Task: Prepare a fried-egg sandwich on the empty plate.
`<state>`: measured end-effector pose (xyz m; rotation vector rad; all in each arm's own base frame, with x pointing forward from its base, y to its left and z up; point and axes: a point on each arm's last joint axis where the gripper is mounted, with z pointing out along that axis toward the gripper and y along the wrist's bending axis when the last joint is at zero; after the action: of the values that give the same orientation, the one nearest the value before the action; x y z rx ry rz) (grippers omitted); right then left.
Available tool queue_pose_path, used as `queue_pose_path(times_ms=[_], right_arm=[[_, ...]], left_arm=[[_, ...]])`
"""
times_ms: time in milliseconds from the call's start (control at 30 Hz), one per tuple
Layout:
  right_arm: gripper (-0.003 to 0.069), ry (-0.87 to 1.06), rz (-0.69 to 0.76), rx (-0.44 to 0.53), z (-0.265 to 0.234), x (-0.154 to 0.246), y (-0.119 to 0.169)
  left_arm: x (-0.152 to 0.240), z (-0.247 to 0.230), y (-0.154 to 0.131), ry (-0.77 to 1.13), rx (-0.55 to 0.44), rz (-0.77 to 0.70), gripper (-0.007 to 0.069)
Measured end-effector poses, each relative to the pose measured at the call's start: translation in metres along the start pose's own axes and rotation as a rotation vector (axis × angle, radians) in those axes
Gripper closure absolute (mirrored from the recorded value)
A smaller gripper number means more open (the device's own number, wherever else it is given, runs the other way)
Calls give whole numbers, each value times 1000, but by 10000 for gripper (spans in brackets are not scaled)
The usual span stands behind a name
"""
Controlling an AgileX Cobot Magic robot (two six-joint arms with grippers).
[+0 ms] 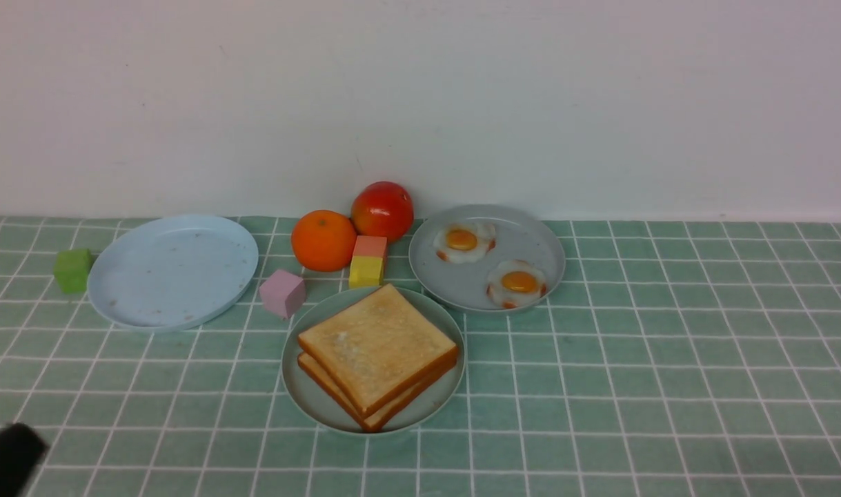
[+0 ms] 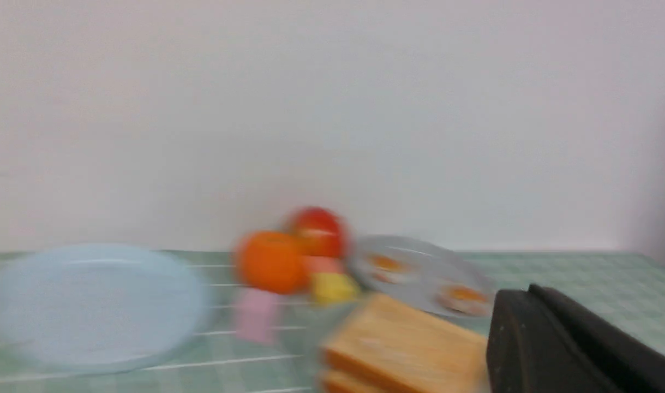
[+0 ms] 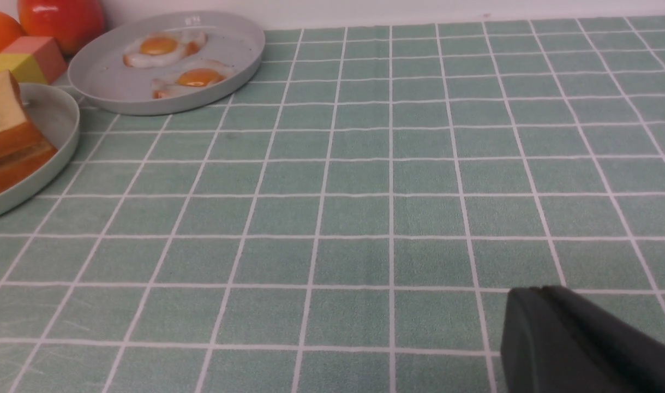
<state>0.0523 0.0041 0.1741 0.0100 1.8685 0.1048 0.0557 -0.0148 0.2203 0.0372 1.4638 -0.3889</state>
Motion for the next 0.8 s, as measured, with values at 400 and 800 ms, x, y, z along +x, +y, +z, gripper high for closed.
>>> queue_pose_path(times_ms=[400, 800], right_arm=[[645, 0, 0, 0, 0, 0, 0], [641, 0, 0, 0, 0, 0, 0]], left_arm=[[45, -12, 22, 344, -340, -92, 638], [46, -12, 22, 345, -341, -91, 638]])
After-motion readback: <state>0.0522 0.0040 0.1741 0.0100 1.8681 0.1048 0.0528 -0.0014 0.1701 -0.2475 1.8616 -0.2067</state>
